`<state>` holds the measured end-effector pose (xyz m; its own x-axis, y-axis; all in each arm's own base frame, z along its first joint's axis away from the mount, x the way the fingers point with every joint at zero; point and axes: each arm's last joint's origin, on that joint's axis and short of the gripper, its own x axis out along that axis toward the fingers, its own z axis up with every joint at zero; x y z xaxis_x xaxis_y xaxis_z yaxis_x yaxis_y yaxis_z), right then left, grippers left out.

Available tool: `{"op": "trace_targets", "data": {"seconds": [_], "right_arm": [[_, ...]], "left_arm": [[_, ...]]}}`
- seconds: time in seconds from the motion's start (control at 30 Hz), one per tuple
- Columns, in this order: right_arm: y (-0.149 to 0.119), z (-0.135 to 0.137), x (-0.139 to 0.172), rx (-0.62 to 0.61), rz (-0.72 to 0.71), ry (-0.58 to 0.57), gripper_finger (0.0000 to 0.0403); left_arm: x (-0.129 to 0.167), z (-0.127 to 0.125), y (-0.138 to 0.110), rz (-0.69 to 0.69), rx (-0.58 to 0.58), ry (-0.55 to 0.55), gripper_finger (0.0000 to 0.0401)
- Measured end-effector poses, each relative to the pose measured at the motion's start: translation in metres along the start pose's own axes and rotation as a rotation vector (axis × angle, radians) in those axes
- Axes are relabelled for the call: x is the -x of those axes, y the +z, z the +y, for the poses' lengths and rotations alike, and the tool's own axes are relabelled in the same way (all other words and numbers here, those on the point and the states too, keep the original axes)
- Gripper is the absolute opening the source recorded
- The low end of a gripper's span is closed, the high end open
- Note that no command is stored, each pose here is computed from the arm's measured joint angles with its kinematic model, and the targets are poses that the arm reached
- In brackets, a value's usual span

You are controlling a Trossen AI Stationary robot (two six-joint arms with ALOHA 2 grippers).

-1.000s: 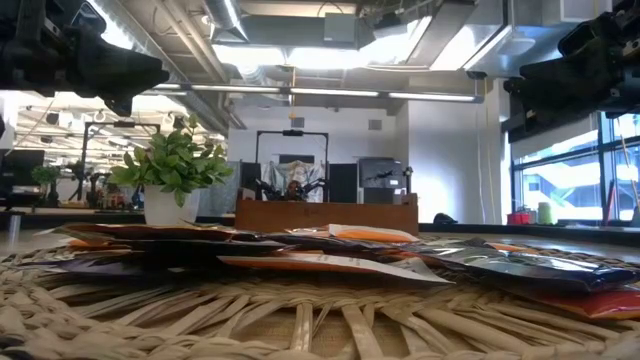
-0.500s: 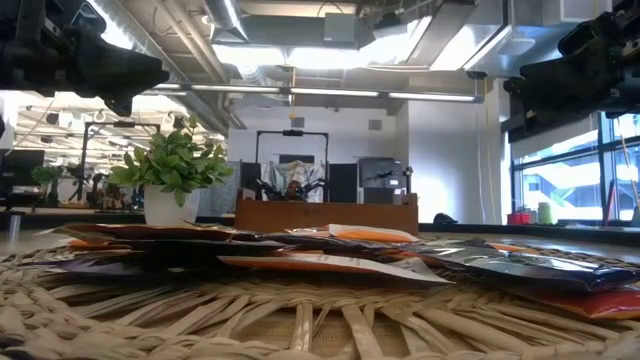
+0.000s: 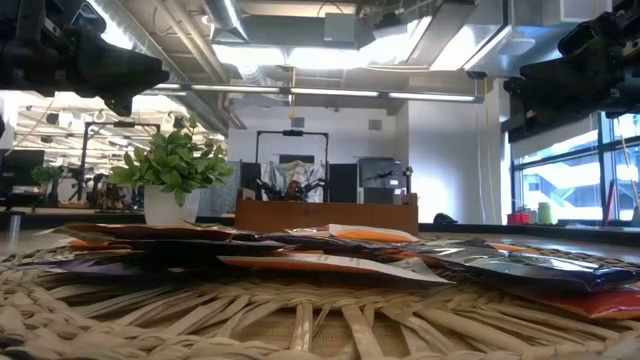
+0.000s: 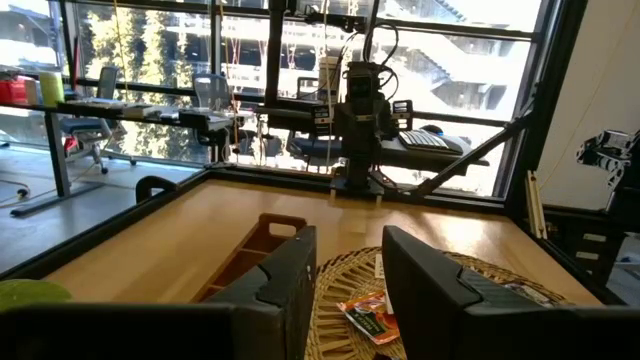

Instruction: Pick & Place Tea

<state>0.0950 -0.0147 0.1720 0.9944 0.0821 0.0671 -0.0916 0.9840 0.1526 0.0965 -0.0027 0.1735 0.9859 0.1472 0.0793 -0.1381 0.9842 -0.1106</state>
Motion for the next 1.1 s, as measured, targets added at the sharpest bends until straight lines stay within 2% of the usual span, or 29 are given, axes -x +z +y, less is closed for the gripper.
{"op": "trace_targets", "data": {"seconds": [0.63,0.93,1.1], "right_arm": [[0.0001,0.0000,0.0000,-0.004,-0.001,0.000,0.0140],[0.0000,0.0000,0.0000,-0.198,0.000,0.000,0.0140],[0.0001,0.0006,0.0000,-0.265,0.004,0.019,0.0140]], "left_arm": [[0.0000,0.0000,0.0000,0.000,0.000,0.000,0.0114],[0.0000,0.0000,0.0001,0.000,0.000,0.000,0.0114],[0.0000,0.0000,0.0000,0.000,0.000,0.000,0.0114]]}}
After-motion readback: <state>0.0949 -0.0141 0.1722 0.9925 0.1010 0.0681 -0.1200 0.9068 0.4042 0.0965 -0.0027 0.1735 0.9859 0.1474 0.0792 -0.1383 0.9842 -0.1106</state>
